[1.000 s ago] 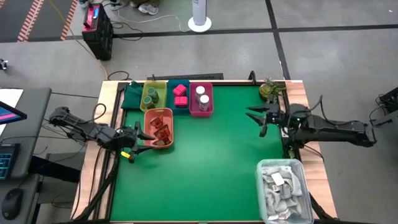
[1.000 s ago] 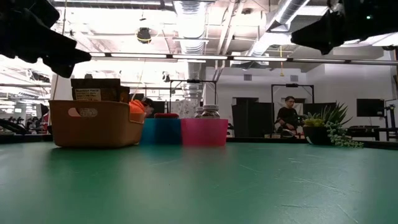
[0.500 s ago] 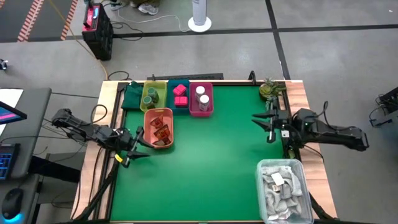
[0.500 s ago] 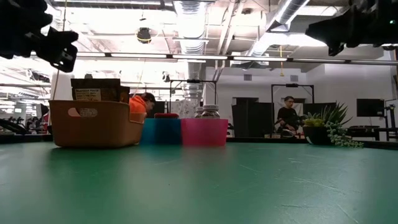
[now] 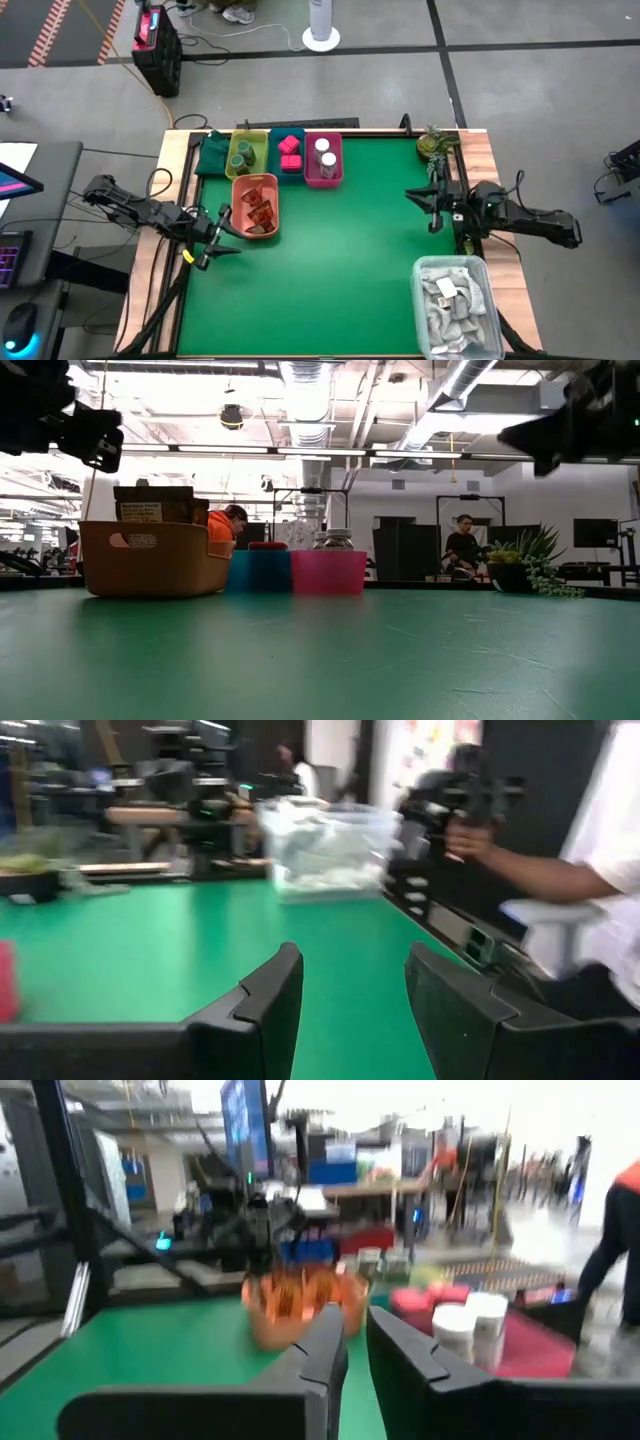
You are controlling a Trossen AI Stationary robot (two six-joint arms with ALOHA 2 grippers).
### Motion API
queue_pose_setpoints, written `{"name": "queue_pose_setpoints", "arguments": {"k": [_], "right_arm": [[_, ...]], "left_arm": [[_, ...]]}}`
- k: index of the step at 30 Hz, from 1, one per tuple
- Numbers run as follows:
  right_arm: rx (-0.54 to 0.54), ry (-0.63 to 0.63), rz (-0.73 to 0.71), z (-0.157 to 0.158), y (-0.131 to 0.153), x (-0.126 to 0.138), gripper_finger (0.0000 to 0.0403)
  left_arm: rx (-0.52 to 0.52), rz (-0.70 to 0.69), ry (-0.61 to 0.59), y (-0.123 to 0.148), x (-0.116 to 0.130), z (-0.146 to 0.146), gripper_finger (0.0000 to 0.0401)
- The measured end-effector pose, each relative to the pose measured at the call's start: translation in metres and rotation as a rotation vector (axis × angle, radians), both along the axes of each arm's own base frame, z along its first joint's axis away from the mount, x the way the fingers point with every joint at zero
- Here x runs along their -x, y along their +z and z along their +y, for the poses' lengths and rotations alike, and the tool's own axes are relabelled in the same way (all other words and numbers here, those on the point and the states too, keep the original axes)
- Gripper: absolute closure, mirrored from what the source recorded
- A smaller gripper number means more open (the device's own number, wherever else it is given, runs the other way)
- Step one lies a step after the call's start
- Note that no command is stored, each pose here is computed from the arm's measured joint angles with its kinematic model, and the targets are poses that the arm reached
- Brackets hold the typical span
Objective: Sort spices by type
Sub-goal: Return to Home Position
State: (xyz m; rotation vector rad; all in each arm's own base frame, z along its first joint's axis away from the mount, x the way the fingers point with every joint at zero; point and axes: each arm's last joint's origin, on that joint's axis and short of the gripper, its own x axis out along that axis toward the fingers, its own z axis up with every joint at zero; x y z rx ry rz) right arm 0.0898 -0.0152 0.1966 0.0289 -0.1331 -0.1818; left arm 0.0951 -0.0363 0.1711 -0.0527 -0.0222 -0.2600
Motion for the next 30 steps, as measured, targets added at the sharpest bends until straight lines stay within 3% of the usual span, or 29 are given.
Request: {"name": "queue_pose_setpoints", "arguments": {"k": [11,19,23,30], "right_arm": [[-0.053,0.008,0.051,0.0,-0.02,-0.005,0.0327],[-0.046,-0.005,0.055,-0.001,-0.021,-0.005,0.0327],[-0.097,0.001,0.078,-0.001,-0.024,-0.005,0.0327],[-0.108,0.001,0.114,-0.001,-0.026,-0.005,0.0327]], "left_arm": [[0.009,0.074,-0.102,-0.007,0.001,-0.003,0.0232],[-0.12,0.036,-0.093,-0.007,0.001,-0.003,0.0232],[-0.17,0.023,-0.091,-0.007,0.001,-0.002,0.0232],[-0.154,0.029,-0.089,-0.007,0.001,-0.002,0.0232]]}}
